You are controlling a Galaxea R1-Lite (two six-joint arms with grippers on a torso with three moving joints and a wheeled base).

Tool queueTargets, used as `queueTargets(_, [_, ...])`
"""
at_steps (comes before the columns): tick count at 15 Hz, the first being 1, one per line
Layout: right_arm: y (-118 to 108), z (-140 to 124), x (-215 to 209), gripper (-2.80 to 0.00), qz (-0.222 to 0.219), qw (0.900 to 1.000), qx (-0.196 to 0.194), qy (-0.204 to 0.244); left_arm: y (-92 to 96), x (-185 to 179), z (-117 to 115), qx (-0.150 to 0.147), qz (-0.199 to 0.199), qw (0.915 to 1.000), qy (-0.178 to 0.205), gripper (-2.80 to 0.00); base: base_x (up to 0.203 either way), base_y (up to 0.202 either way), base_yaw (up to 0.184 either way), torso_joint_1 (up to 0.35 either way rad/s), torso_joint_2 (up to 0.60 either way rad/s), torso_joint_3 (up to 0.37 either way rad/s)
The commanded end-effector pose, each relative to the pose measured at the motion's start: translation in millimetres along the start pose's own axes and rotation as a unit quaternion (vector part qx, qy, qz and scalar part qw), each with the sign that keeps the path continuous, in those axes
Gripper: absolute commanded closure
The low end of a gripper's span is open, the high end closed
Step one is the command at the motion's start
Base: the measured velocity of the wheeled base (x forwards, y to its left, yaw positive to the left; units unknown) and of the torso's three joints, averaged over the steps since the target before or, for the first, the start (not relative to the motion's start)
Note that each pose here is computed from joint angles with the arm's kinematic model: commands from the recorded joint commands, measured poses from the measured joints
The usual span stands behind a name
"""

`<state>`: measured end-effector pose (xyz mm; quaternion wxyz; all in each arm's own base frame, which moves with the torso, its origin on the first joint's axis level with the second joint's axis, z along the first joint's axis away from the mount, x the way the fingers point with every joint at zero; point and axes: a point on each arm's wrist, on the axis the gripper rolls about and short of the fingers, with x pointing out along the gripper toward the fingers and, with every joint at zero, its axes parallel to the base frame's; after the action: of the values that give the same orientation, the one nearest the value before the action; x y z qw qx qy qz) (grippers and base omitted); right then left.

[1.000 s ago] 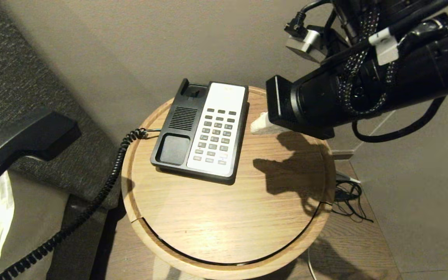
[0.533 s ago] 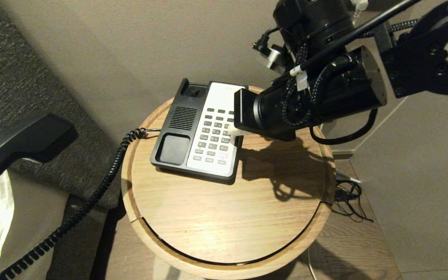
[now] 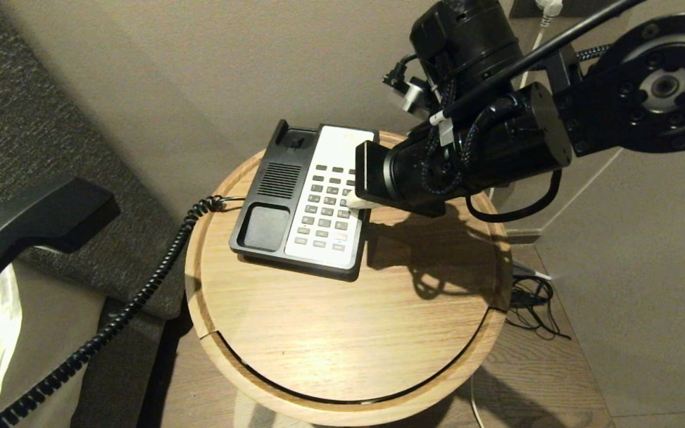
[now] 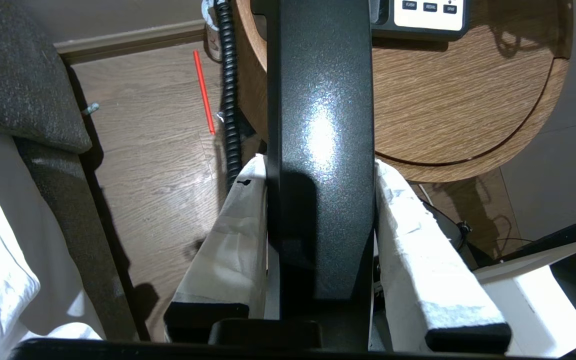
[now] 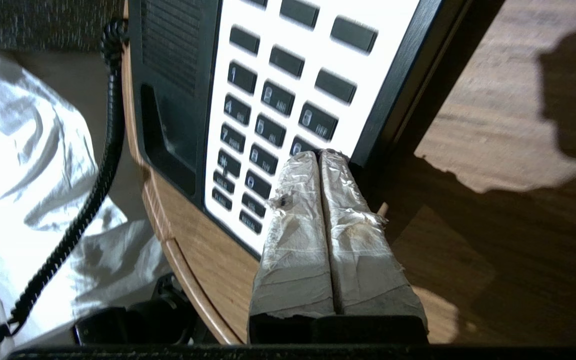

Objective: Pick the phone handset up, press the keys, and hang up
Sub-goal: Dial the number

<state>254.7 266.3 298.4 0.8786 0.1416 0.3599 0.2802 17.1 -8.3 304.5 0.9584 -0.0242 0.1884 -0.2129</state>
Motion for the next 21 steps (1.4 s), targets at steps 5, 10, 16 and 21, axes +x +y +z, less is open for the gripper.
queueTargets(5, [2,2,-6,0.00,0.006,1.000,0.002,-0.008,0.2,2,-2,0.000,0.001,1.0000,0.006,0.00,0.000,0.000,0.000,0.000,0.00,0.000])
queueTargets(10, [4,4,-11,0.00,0.017,1.000,0.004,-0.015,0.4,2,-3,0.000,0.001,1.0000,0.008,0.00,0.000,0.000,0.000,0.000,0.00,0.000])
queueTargets(16, [2,2,-1,0.00,0.015,1.000,0.005,-0.005,0.7,3,-6,0.000,0.001,0.9999,0.012,0.00,0.000,0.000,0.000,0.000,0.00,0.000])
queueTargets(21, [0,0,8,0.00,0.009,1.000,0.004,0.003,0.5,3,-5,-0.003,-0.002,0.9999,0.013,0.00,0.000,0.000,0.000,0.000,0.00,0.000])
